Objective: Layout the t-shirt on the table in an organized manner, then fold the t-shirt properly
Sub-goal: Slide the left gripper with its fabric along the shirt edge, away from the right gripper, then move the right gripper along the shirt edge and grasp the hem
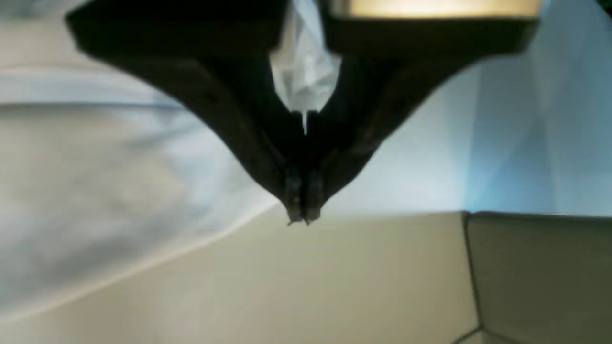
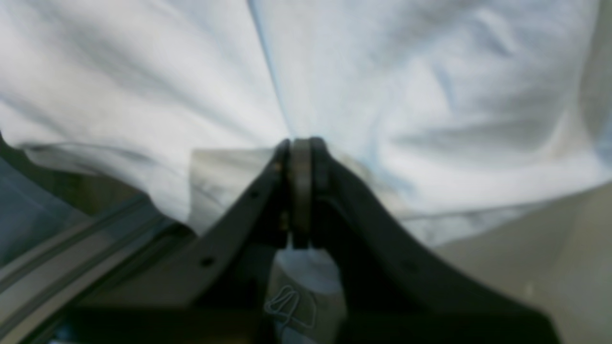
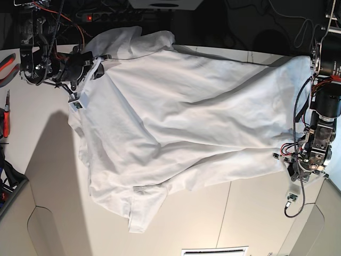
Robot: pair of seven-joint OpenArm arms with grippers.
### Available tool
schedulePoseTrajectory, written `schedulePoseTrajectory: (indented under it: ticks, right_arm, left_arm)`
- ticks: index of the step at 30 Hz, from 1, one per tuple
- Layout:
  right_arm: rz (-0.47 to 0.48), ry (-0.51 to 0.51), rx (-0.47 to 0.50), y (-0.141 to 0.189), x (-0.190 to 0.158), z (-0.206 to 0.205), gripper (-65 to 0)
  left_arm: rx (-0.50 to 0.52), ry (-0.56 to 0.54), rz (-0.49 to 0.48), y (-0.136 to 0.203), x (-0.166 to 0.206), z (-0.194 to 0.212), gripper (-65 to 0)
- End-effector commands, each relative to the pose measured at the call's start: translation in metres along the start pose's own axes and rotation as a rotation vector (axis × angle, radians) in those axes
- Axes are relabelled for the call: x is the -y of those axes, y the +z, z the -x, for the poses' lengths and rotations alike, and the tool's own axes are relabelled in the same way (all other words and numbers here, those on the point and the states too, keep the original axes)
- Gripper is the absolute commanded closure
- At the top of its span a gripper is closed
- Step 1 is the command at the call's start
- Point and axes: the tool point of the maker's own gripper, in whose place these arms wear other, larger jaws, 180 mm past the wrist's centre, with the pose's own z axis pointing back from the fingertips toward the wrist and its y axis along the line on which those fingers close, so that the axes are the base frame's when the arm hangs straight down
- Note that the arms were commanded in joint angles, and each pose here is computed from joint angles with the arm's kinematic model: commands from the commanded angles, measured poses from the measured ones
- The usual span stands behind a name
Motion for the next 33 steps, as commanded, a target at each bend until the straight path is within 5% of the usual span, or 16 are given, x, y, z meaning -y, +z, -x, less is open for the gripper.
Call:
schedulePoseTrajectory:
  ticks: [1,4,6,22,27,33]
  right_arm:
    - [0.018,-0.004,-0.002,0.003,0.007,0.001,0.0]
    - [-0.023,0.002,0.080,0.011,-0.003,-0.023,0.0]
    - [-0.015,0.029,0.133,0.021,-0.004,-0.043,0.0]
    - [0.063,0.182,0.895,0.149,-0.016,-0.263,0.0]
    - [0.045,0.125,0.971,0.144,-0.014,-0.308,0.0]
    - [0.006,-0.008,0.919,0.085,0.005,-0.349,0.0]
  left_arm:
    - [0.045,0.008,0.050,0.004,-0.004,-0.024,0.0]
    - [0.016,-0.010,0.312,0.013,0.042,-0.024,0.0]
    - [0.012,-0.010,0.380,0.016,0.057,-0.024,0.0]
    - [0.016,0.006,0.390,0.016,0.060,-0.025,0.0]
    - [0.016,0.006,0.390,0.016,0.060,-0.025,0.0]
    - [0.014,0.020,0.364,0.015,0.056,-0.025,0.0]
